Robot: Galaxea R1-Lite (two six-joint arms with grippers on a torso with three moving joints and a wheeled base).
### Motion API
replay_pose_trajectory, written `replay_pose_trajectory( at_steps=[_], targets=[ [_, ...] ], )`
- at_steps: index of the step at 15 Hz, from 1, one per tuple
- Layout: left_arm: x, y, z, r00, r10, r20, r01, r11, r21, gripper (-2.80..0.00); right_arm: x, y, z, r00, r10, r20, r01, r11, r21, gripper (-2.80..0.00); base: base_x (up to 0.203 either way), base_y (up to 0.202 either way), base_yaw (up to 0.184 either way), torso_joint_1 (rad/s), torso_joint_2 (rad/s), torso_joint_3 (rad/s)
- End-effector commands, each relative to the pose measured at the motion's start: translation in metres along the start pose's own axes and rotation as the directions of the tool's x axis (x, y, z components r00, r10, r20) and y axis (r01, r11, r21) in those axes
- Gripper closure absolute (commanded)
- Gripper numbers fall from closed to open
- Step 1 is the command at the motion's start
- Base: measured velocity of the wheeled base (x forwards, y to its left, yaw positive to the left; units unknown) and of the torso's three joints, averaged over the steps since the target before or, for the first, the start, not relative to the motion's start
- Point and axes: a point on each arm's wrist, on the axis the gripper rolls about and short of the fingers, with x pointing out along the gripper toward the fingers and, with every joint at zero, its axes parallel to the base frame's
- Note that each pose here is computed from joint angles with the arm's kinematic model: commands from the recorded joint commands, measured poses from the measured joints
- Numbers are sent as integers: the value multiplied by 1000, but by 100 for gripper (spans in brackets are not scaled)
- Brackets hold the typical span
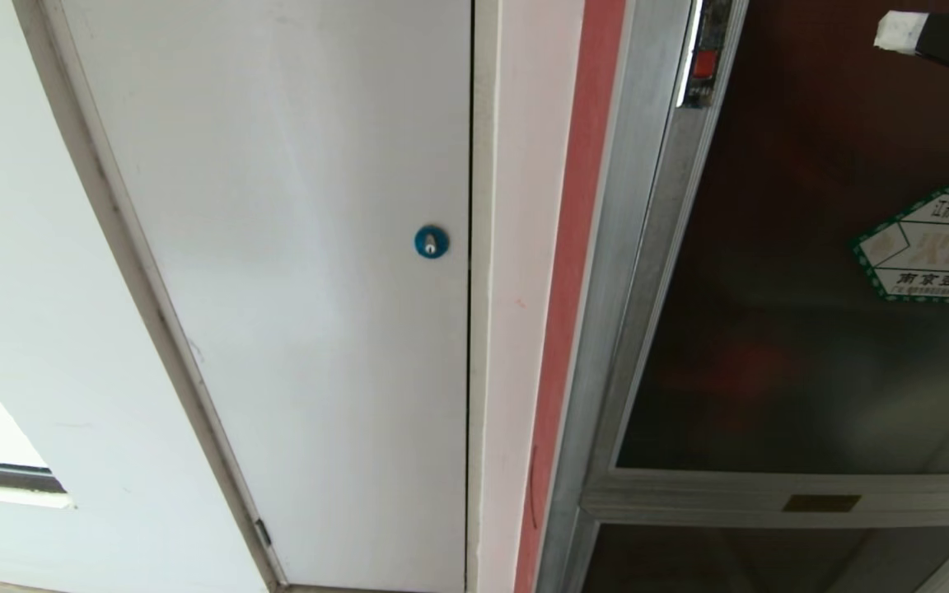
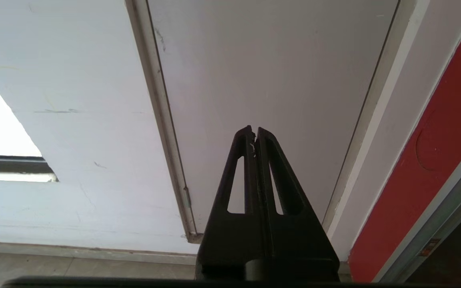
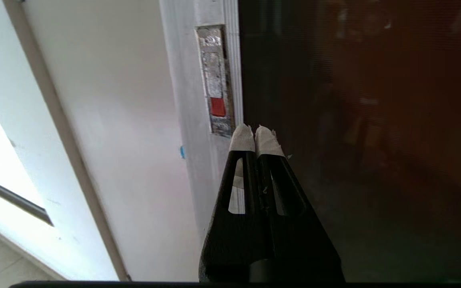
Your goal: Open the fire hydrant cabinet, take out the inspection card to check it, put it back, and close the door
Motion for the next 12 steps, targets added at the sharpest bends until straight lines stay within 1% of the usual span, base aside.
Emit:
replay_pose_trajectory(
  at_steps=[1,4,7,9,12],
  targets=[
    [1,0,-3,1000,0,-12,0,1000,1,0,-10,-1,4,1000,-22,20,22,1000,-1,0,0,0,0,0,0,0],
    [1,0,-3,1000,0,-12,0,1000,0,0,-24,0,11,997,-54,52,54,999,1,0,0,0,0,0,0,0],
    [1,0,-3,1000,0,-12,0,1000,0,0,-37,-2,15,992,-109,64,109,994,2,0,0,0,0,0,0,0],
    [1,0,-3,1000,0,-12,0,1000,1,0,-42,-8,16,983,-169,77,170,985,-7,0,0,0,0,0,0,0],
    [1,0,-3,1000,0,-12,0,1000,0,0,-59,-12,19,970,-219,108,221,975,-15,0,0,0,0,0,0,0]
  ],
)
